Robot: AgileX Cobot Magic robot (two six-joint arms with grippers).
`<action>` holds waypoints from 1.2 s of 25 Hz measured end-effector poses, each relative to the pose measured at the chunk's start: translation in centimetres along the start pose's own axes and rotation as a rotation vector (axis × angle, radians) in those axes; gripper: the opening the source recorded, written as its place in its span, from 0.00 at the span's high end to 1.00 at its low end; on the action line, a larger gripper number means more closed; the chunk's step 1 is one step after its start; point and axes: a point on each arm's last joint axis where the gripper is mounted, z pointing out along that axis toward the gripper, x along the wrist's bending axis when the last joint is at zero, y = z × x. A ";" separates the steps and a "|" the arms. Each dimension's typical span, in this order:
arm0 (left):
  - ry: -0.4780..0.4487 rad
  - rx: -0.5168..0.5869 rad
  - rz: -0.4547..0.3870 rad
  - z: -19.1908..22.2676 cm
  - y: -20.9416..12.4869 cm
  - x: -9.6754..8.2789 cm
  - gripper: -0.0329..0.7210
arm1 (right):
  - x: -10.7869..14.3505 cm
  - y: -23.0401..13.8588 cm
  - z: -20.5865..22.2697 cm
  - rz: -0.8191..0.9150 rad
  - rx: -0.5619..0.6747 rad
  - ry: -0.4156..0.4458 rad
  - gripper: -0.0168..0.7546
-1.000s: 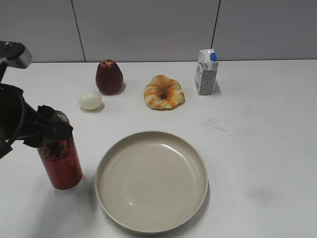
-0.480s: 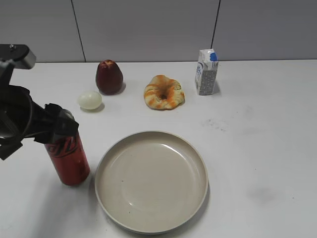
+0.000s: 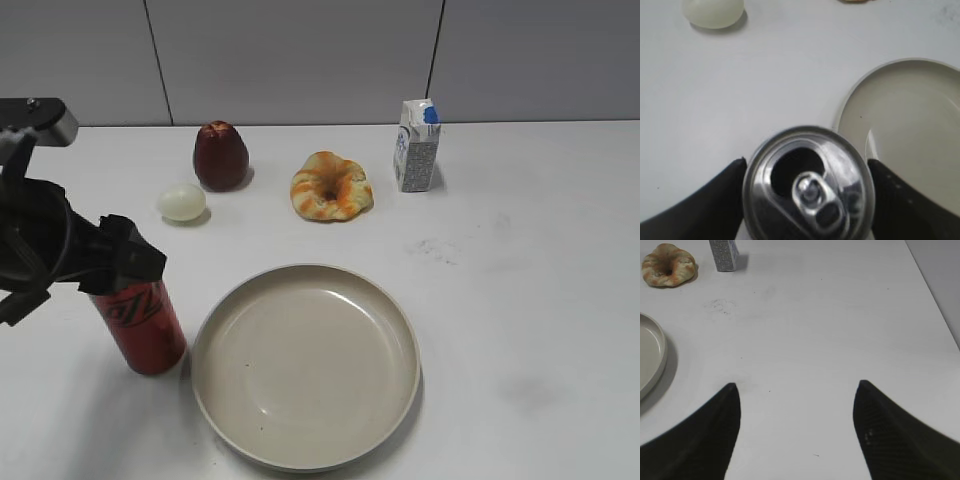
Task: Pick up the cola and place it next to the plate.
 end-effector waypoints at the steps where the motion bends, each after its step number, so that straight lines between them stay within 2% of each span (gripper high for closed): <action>1: -0.001 0.003 -0.001 0.0 0.0 0.0 0.16 | 0.0 0.0 0.0 0.000 0.000 0.000 0.28; 4: -0.006 0.009 -0.001 -0.1 -0.1 -0.1 0.10 | 0.0 0.0 0.0 0.000 0.000 0.000 0.28; 9: -0.050 -0.057 0.023 -2.7 2.1 -1.1 0.09 | 0.0 0.0 0.0 0.000 0.000 0.000 0.28; 14: -0.091 -0.140 0.135 -8.6 5.5 -2.7 0.10 | 0.0 0.0 0.0 0.000 0.000 0.000 0.28; 16: -0.068 -0.158 0.167 -11.4 6.4 -2.6 0.10 | 0.0 0.0 0.0 0.000 0.000 0.000 0.28; 18: 0.002 -0.128 0.187 -13.6 6.3 -1.7 0.12 | 0.0 0.0 0.0 0.000 0.000 0.000 0.28; 21: 0.139 -0.054 0.157 -16.1 4.9 0.4 0.14 | 0.0 0.0 0.0 0.000 0.000 0.000 0.28; 23: 0.214 -0.045 0.093 -17.7 3.7 1.3 0.15 | 0.0 0.0 0.0 0.000 0.000 0.000 0.28; 26: 0.262 -0.076 0.032 -19.1 1.4 1.7 0.17 | 0.0 0.0 0.0 0.000 0.000 0.000 0.28; 30: 0.277 -0.092 0.002 -19.4 -3.5 1.5 0.18 | 0.0 0.0 0.0 0.000 0.000 0.000 0.28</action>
